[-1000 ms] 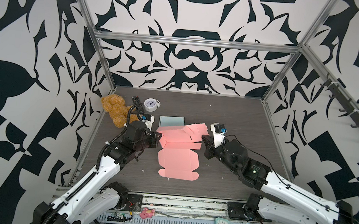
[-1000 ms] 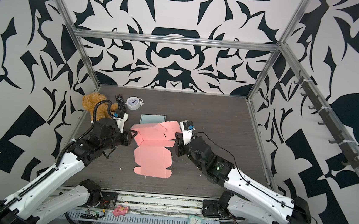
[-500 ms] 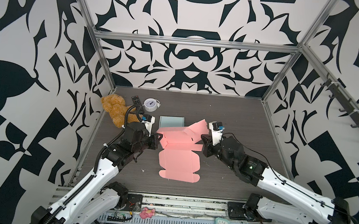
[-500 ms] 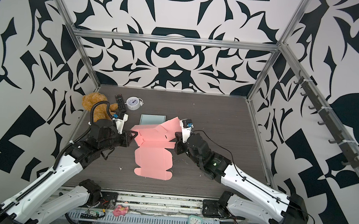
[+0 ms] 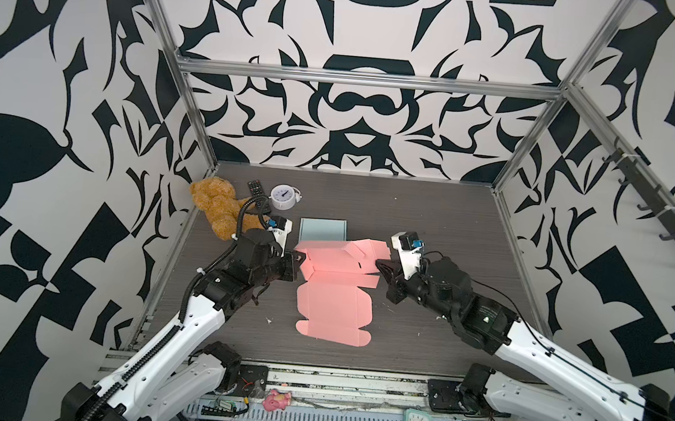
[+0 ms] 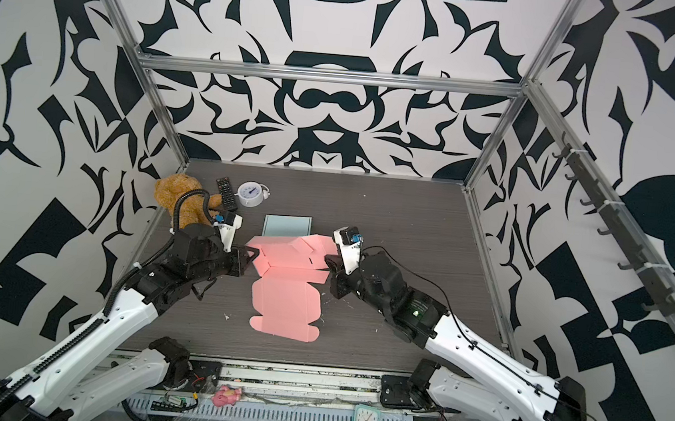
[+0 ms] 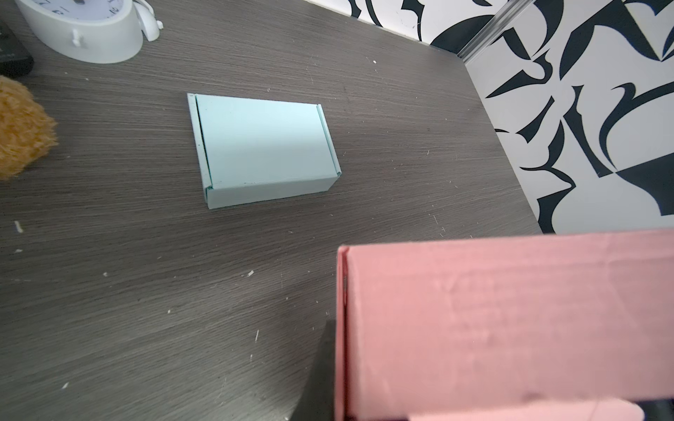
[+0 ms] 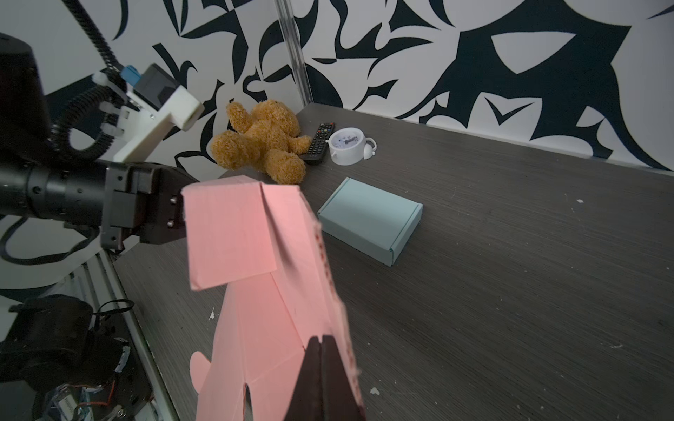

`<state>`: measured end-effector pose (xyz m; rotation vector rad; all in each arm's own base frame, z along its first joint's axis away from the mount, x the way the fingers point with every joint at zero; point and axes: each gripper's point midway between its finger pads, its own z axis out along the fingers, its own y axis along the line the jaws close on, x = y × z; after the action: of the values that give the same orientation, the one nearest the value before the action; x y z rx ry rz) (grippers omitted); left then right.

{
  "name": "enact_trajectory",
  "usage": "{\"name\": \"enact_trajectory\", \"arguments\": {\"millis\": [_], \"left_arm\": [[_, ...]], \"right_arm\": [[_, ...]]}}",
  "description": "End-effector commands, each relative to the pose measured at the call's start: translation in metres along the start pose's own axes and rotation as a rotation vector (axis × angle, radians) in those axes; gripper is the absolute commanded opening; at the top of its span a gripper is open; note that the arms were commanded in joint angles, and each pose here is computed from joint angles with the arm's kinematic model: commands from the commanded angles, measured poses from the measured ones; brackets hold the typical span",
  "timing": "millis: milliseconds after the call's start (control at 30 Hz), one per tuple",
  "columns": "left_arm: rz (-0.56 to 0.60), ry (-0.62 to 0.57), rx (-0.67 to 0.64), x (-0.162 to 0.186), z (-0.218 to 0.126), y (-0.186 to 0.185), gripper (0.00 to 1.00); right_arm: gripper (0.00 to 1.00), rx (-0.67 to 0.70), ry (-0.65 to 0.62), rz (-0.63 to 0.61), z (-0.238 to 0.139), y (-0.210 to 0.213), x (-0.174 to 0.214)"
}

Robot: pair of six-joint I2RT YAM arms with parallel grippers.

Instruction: Fold the paper box

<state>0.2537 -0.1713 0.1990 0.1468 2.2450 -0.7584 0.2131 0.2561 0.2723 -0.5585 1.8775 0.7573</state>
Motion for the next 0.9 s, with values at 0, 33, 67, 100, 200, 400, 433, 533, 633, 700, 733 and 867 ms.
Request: {"name": "enact_trajectory", "arguments": {"millis": [0,33,67,100,200,400,433,533,633,700,733,867], "left_arm": [[-0.027,-0.009,0.019,-0.010,-0.004,-0.005,0.06],[-0.033,-0.008,0.021,-0.010,-0.003,-0.005,0.06],[-0.037,-0.008,0.022,-0.011,-0.003,-0.006,0.06],[-0.042,-0.009,0.023,-0.012,-0.003,-0.006,0.06],[-0.051,-0.013,0.030,-0.013,-0.003,-0.007,0.06],[-0.060,-0.012,0.037,-0.013,-0.003,-0.007,0.06],[-0.062,-0.011,0.036,-0.013,-0.002,-0.006,0.06],[-0.068,-0.013,0.039,-0.013,-0.002,-0.006,0.06],[-0.070,-0.015,0.043,-0.013,-0.002,-0.006,0.06],[-0.071,-0.013,0.041,-0.013,-0.002,-0.005,0.06],[-0.071,-0.012,0.041,-0.012,-0.002,-0.005,0.06],[-0.075,-0.011,0.040,-0.011,-0.003,-0.004,0.06]], "right_arm": [[0.03,-0.057,-0.056,-0.014,-0.008,0.008,-0.007],[0.03,-0.063,-0.065,-0.017,-0.010,0.008,-0.006],[0.02,-0.066,-0.074,-0.018,-0.011,0.008,-0.005],[0.02,-0.069,-0.082,-0.018,-0.012,0.007,-0.003],[0.02,-0.085,-0.113,-0.015,-0.016,0.007,0.001],[0.00,-0.076,-0.110,-0.008,-0.014,0.002,0.013],[0.00,-0.078,-0.100,-0.008,-0.012,0.002,0.016],[0.00,-0.091,-0.099,-0.004,-0.009,0.004,0.018],[0.00,-0.093,-0.122,0.008,-0.009,0.003,0.017],[0.00,-0.094,-0.117,0.009,-0.007,0.004,0.018],[0.00,-0.092,-0.113,0.010,-0.006,0.003,0.019],[0.00,-0.101,-0.114,0.026,-0.004,0.004,0.023]]}}
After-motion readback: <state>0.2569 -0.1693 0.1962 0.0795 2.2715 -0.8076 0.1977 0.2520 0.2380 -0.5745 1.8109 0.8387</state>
